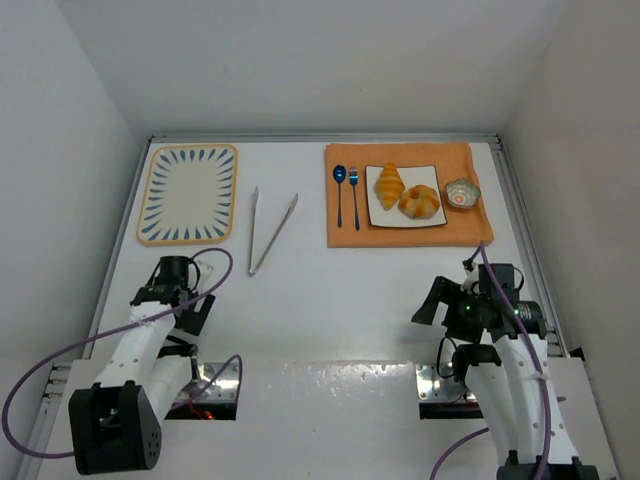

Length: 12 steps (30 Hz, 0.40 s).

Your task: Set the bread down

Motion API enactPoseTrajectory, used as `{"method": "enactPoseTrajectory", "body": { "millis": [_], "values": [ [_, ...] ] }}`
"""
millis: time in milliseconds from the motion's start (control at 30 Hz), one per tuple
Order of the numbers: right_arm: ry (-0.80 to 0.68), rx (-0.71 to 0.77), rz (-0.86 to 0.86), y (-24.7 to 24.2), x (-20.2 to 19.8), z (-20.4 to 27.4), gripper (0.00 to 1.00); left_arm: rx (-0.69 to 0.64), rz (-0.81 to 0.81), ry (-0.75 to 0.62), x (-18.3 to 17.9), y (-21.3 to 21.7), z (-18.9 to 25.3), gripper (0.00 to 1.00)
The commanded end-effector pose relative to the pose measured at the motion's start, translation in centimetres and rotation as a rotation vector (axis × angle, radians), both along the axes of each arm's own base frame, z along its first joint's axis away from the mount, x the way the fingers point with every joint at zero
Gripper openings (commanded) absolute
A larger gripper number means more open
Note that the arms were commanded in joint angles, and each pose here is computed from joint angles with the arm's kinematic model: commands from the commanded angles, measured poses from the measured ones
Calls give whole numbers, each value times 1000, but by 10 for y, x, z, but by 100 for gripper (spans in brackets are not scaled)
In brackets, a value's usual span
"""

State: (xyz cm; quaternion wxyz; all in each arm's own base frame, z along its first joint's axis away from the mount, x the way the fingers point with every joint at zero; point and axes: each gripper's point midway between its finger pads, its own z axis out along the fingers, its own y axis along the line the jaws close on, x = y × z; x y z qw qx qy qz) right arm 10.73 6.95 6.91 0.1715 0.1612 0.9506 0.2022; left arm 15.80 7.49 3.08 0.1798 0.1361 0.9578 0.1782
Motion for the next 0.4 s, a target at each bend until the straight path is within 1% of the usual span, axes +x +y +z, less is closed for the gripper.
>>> {"method": "enactPoseTrajectory", "body": {
  "millis": [0,167,267,367],
  "values": [
    [88,58,-6,9,-17,3,100,53,-17,-123,22,13,32,100],
    [131,59,17,10,-24,-1,100,24,-36,-114,21,10,30,100],
    [134,59,30,10,-28,-5,100,6,-38,-116,22,8,29,100],
    [107,46,21,8,-27,-6,100,2,-41,-106,21,9,27,100]
  ]
}}
